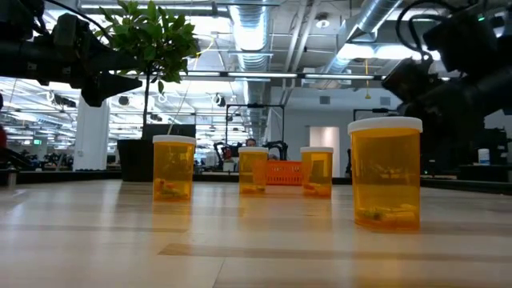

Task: Pick and place pill bottles into a basket
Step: Put the orange pill bottle into the orange bin

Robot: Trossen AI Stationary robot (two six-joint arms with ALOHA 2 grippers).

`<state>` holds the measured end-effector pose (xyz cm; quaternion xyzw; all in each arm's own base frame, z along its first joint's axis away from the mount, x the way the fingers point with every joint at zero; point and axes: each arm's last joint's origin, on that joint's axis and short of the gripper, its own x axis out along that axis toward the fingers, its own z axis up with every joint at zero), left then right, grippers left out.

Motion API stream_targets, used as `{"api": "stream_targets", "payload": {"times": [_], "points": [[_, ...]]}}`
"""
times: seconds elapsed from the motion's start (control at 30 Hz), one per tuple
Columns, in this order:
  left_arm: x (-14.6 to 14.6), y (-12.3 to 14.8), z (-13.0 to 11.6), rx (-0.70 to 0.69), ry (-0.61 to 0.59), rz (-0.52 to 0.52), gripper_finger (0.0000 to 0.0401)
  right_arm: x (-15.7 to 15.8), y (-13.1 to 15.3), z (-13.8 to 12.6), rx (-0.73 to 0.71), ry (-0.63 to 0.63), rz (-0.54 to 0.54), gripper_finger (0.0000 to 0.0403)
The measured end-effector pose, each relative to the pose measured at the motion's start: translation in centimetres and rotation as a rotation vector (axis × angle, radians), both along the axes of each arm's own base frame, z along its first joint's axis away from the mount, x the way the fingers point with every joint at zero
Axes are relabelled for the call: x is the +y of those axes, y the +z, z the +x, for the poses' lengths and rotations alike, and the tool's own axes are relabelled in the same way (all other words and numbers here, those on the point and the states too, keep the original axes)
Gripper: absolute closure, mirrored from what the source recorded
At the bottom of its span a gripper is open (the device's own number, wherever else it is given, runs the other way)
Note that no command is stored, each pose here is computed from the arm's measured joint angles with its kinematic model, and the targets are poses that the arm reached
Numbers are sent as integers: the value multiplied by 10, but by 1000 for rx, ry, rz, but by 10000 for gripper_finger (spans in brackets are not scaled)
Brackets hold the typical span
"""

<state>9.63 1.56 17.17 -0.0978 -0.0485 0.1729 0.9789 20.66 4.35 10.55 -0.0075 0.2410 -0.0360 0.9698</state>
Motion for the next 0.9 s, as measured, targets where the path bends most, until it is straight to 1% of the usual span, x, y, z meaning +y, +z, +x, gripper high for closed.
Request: {"api": "stream_targets", "payload": {"times": [0.13,0.3,0.77,0.9], "points": [[0,0,0,-1,0,-3,108,3,-7,13,39,0,-9,153],[0,0,0,-7,-1,-20,108,7,-10,28,49,0,-12,153],[0,0,0,-11,-2,-30,108,-5,-10,32,42,-51,-12,153],[0,0,0,-11,-2,-30,108,-6,-7,35,29,-34,-43,153]]}}
